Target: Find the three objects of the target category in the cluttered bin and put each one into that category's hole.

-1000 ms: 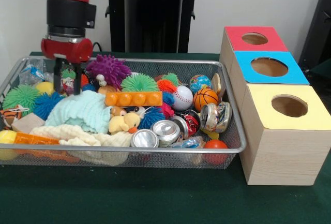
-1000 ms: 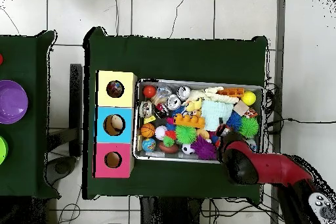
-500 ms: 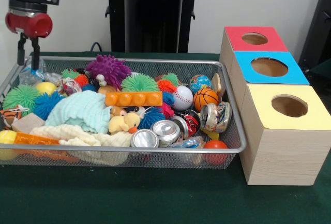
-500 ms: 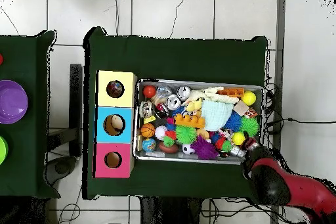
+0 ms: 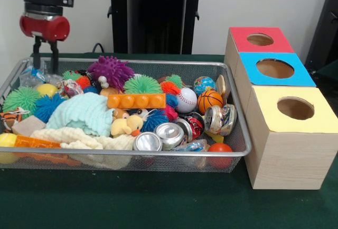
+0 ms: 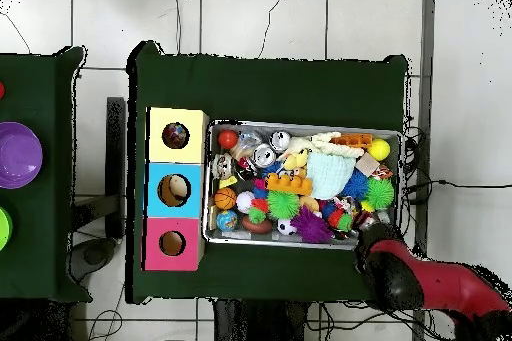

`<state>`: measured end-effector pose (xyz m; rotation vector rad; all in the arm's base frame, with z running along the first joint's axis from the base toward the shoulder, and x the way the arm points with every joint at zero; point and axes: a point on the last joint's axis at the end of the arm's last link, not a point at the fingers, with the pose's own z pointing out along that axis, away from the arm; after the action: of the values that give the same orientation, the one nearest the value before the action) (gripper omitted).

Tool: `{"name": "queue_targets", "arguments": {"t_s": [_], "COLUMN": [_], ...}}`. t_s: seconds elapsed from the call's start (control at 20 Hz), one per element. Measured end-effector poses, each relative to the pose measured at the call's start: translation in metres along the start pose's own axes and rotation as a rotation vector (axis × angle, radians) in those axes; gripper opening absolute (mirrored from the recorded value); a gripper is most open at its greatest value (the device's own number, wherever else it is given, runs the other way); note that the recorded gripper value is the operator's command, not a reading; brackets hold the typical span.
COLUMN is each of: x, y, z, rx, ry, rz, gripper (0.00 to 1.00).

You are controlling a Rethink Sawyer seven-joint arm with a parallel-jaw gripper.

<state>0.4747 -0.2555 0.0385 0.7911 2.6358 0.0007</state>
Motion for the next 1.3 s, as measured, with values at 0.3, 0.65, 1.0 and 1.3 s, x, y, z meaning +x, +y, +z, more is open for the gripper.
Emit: {"name": "queue_targets", "arguments": {"t_s": [0.3,0.65,1.0,1.3], "x": [0.027,0.04,0.062,0.074], "y": [0.025,0.023,0.018,0.02], "z": [0.004,0.01,0.022,0.03], "rx": [-0.041,-0.05,-0.068,-0.092], "ry": [0.031,0.058,0.091,0.083], "rz": [-0.041,-0.03,-0.035,-0.038], "gripper": [1.0,1.0,1.0,1.0]}}
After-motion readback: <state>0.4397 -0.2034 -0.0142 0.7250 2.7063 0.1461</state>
